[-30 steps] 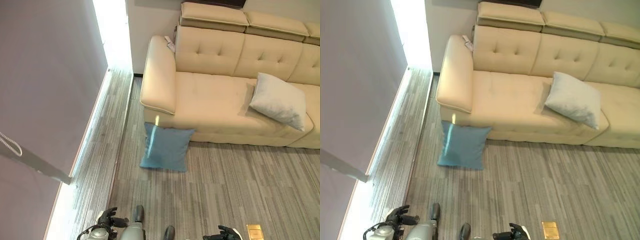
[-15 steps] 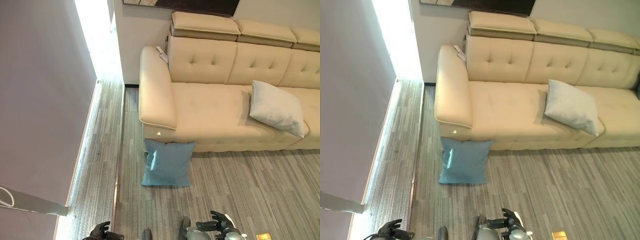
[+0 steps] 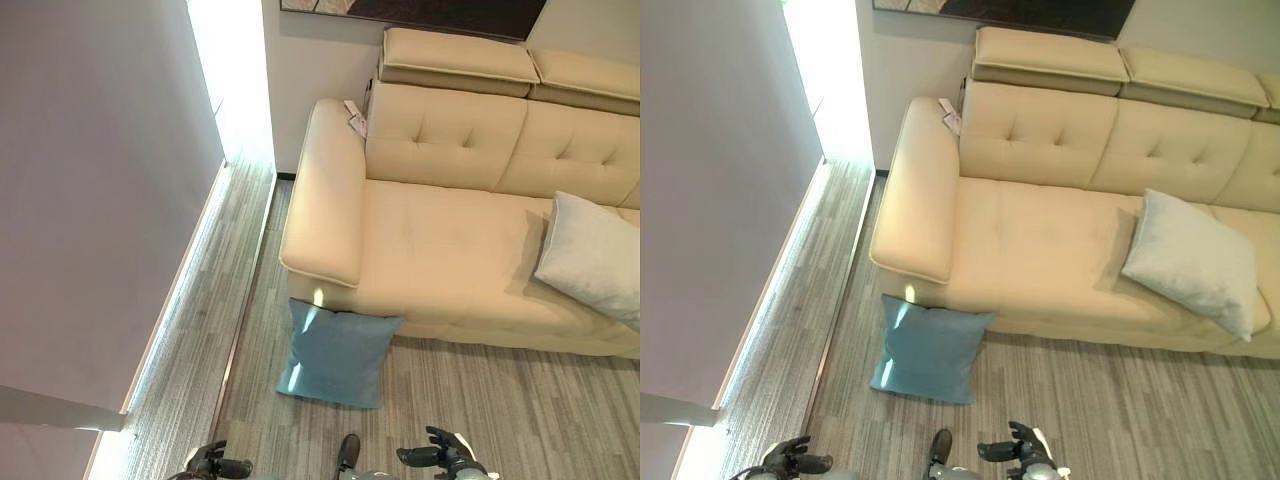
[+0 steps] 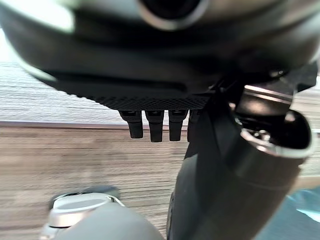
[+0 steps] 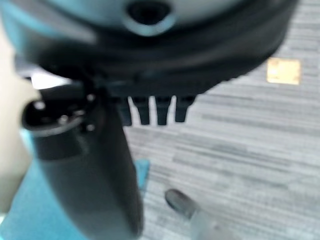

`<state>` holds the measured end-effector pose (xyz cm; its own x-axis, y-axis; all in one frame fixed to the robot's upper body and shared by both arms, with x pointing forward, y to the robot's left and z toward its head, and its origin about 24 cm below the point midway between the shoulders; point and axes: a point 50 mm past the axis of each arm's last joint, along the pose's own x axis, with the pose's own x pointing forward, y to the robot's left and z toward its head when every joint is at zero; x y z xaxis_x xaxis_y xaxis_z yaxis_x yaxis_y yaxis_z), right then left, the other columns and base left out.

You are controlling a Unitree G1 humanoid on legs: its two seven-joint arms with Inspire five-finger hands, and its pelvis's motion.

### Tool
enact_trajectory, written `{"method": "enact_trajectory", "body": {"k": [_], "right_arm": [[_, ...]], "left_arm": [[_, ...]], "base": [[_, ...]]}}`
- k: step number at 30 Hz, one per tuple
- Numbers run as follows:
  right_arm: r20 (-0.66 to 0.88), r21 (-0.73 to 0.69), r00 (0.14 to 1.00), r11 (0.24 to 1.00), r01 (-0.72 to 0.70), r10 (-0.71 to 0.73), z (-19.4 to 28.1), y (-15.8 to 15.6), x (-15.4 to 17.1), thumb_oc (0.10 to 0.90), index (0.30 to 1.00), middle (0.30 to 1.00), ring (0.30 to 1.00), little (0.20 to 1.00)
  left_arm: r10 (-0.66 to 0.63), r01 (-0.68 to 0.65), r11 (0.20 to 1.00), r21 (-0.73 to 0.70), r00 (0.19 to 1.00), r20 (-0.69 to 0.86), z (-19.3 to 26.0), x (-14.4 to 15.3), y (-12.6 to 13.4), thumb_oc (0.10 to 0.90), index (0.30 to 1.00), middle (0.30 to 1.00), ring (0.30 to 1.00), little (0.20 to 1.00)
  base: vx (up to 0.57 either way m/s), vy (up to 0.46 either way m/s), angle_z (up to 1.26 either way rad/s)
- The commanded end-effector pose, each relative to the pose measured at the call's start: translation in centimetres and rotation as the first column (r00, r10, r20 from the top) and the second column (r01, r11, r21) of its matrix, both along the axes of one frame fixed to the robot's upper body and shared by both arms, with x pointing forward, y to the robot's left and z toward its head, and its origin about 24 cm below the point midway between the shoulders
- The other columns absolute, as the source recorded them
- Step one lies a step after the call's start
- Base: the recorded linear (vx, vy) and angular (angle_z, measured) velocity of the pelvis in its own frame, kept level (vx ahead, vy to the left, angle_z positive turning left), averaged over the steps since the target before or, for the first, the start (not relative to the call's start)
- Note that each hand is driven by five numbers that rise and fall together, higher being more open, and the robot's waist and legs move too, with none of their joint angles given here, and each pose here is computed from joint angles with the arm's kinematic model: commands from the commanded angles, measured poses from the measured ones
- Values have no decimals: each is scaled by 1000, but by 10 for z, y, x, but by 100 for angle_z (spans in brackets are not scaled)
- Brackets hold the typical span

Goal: Pick up all the scattered cushions and arrange them neatly on the sofa.

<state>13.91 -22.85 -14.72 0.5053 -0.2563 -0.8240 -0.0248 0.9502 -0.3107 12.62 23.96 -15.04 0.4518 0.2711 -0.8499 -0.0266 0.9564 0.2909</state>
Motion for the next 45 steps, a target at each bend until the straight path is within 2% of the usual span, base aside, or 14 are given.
{"method": "enact_trajectory", "body": {"k": [1, 6, 15, 22, 23, 27, 32, 33, 35, 39, 40, 41, 42, 45], "right_arm": [[15, -54, 999, 997, 48, -47, 4, -21, -4, 800, 900, 900, 900, 900], [0, -47, 999, 998, 47, -47, 2, -19, -10, 800, 900, 900, 900, 900], [84, -23, 996, 999, 22, -20, 10, -9, 14, 800, 900, 900, 900, 900], [375, -77, 927, 996, 47, -15, 55, -12, 85, 800, 900, 900, 900, 900], [378, -76, 926, 996, 48, -16, 55, -12, 86, 800, 900, 900, 900, 900], [619, -120, 786, 988, 95, -1, 112, -9, 145, 800, 900, 900, 900, 900], [726, -142, 688, 978, 150, 0, 147, -5, 175, 800, 900, 900, 900, 900], [790, -141, 613, 970, 196, -10, 173, -6, 193, 800, 900, 900, 900, 900], [815, -134, 579, 968, 211, -13, 184, -5, 200, 800, 900, 900, 900, 900], [912, -94, 409, 955, 282, -31, 241, -7, 227, 800, 900, 900, 900, 900], [913, -94, 407, 955, 282, -31, 242, -6, 227, 800, 900, 900, 900, 900], [940, -88, 342, 949, 302, -22, 263, -6, 234, 800, 900, 900, 900, 900], [940, -88, 341, 949, 302, -22, 263, -6, 234, 800, 900, 900, 900, 900], [972, -48, 233, 947, 316, -29, 299, -5, 244, 800, 900, 900, 900, 900]], "left_arm": [[-66, 65, 998, 27, 996, 55, 6, 16, -1, 800, 900, 900, 900, 900], [1, -1, 1000, -6, 999, 49, 3, 7, -1, 800, 900, 900, 900, 900], [63, -65, 998, 12, 991, 118, 12, 18, 14, 800, 900, 900, 900, 900], [130, -138, 990, -13, 894, 428, 53, 85, 13, 800, 900, 900, 900, 900], [129, -137, 991, -13, 893, 431, 54, 86, 13, 800, 900, 900, 900, 900], [121, -124, 991, -41, 751, 650, 102, 145, -2, 800, 900, 900, 900, 900], [123, -121, 991, -57, 651, 749, 138, 182, -12, 800, 900, 900, 900, 900], [118, -118, 991, -60, 582, 805, 164, 202, -17, 800, 900, 900, 900, 900], [119, -117, 991, -65, 553, 825, 175, 210, -18, 800, 900, 900, 900, 900], [92, -121, 992, -46, 404, 910, 234, 242, -16, 800, 900, 900, 900, 900], [92, -121, 992, -47, 402, 911, 235, 243, -16, 800, 900, 900, 900, 900], [87, -131, 990, -44, 342, 936, 258, 251, -13, 800, 900, 900, 900, 900], [87, -131, 990, -45, 341, 936, 258, 251, -13, 800, 900, 900, 900, 900], [72, -119, 992, -43, 246, 967, 295, 262, -14, 800, 900, 900, 900, 900]], "base": [[85, 43, 22], [113, 127, -5], [-4, 69, -15], [-149, -2, -3], [-78, -28, 0], [-186, -30, -1], [-118, -29, -1], [-123, -29, 5], [-67, -19, 8], [-15, -4, 1], [0, 0, 0], [0, 0, 0], [-15, 2, 3], [-5, 2, 2]]}}
